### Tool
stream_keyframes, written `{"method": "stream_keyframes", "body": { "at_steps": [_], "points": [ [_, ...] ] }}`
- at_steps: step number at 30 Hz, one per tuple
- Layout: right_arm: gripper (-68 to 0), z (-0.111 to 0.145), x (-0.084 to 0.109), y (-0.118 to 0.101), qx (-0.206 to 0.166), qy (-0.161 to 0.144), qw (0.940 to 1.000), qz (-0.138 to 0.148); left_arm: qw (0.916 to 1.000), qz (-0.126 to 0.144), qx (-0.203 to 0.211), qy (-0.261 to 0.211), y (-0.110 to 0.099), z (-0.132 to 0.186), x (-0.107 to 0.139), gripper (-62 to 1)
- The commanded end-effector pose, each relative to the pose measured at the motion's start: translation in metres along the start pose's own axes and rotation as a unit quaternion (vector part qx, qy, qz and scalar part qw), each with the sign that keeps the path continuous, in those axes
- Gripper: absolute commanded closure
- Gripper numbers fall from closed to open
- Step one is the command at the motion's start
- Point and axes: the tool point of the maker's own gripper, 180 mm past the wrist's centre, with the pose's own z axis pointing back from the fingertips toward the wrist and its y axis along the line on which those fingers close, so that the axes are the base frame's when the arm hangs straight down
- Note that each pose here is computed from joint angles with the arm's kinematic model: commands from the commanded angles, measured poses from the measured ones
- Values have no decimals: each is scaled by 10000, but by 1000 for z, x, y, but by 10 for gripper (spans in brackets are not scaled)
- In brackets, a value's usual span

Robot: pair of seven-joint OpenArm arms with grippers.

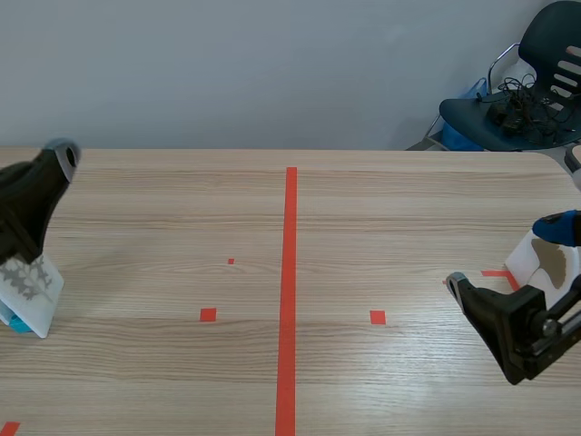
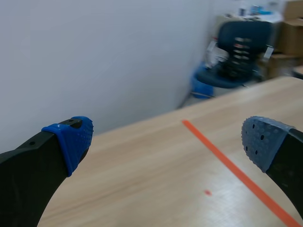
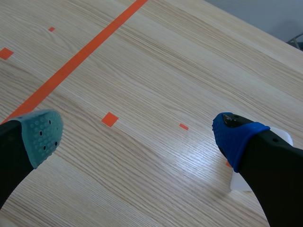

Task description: Do the leaf sorting experiment

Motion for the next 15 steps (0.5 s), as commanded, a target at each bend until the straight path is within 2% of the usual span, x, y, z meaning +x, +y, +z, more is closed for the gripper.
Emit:
{"method": "stream_keyframes", "body": {
  "at_steps": [1, 4, 6, 10, 15],
  "points": [
    [-679, 0, 15, -1, 10, -232, 9997, 58, 9995, 160, -271, 35, -15, 4, 1, -623],
    [-679, 0, 16, -1, 12, -243, 9997, 37, 9965, 288, -715, 320, -44, 11, 0, -623],
    [-679, 0, 17, -1, 19, -268, 9996, -19, 9941, 367, -850, 562, -56, 16, -4, -623],
    [-679, 0, 22, 0, 38, -348, 9994, -30, 9884, 740, -891, 987, -68, 26, -15, -623],
    [-679, 3, 39, 1, 32, -542, 9985, 100, 9817, 871, -974, 1388, -77, 32, -31, -623]
  ]
}}
